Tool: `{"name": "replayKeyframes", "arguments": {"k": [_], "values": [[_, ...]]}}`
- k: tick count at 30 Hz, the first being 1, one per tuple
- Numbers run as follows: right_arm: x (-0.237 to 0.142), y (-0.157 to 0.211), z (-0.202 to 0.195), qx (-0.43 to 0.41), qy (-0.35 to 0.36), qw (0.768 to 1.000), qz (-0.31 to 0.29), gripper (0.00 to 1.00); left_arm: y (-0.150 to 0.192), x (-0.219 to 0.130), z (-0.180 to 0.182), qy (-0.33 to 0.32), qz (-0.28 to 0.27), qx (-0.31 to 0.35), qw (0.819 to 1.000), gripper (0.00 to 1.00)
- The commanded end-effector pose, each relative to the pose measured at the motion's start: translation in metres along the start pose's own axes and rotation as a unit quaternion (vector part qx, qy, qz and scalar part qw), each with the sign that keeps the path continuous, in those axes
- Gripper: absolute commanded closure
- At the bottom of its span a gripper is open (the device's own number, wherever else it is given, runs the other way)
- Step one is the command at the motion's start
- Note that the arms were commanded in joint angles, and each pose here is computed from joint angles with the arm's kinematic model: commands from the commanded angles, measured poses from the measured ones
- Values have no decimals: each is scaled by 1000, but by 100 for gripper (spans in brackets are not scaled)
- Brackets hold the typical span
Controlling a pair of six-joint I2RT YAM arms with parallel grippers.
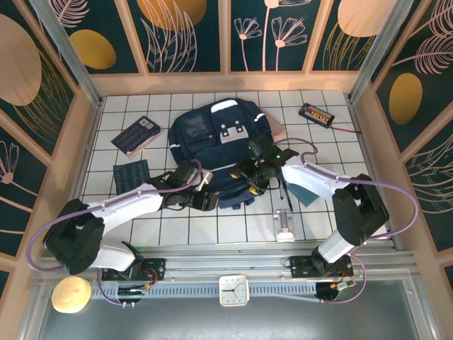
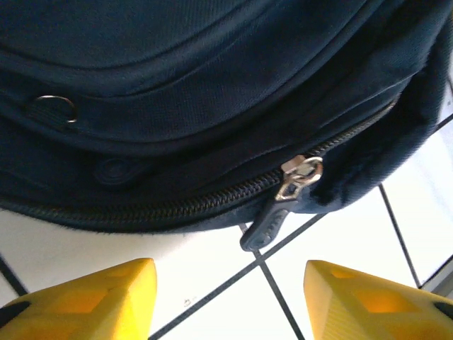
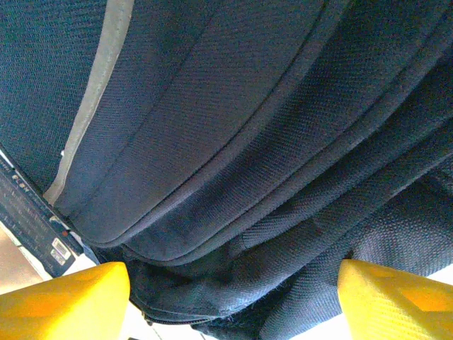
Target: Pack books, pencil case, and school supplies into a backpack
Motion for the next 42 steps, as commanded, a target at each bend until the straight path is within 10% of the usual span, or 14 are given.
{"name": "replayKeyframes", "arguments": {"k": [1,16,22,42], "values": [[5,-3,-4,7,5,1000,-6,22,-15,4,-12,31,-13,22,999,45],[14,-5,-3,6,3,1000,5,22,-31,26,-16,37,-4,29,999,56],[16,-5,-8,7,6,1000,7,23,-43,26,-20,37,-18,25,999,100],[0,9,-42,65,4,998,-8,11,-50,-24,-51,82,-16,44,996,100]]}}
Point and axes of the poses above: each hand's point on the last joint's axis, 136 mm out from that joint toward the fingers, its own x axis out along the fingers, its own z axis along the line the jaws close on, y = z × x, the point moved 3 cm from there along -x, back along the fingers, and after that the axes turned 1 degree about -x, right-handed, at the moved point
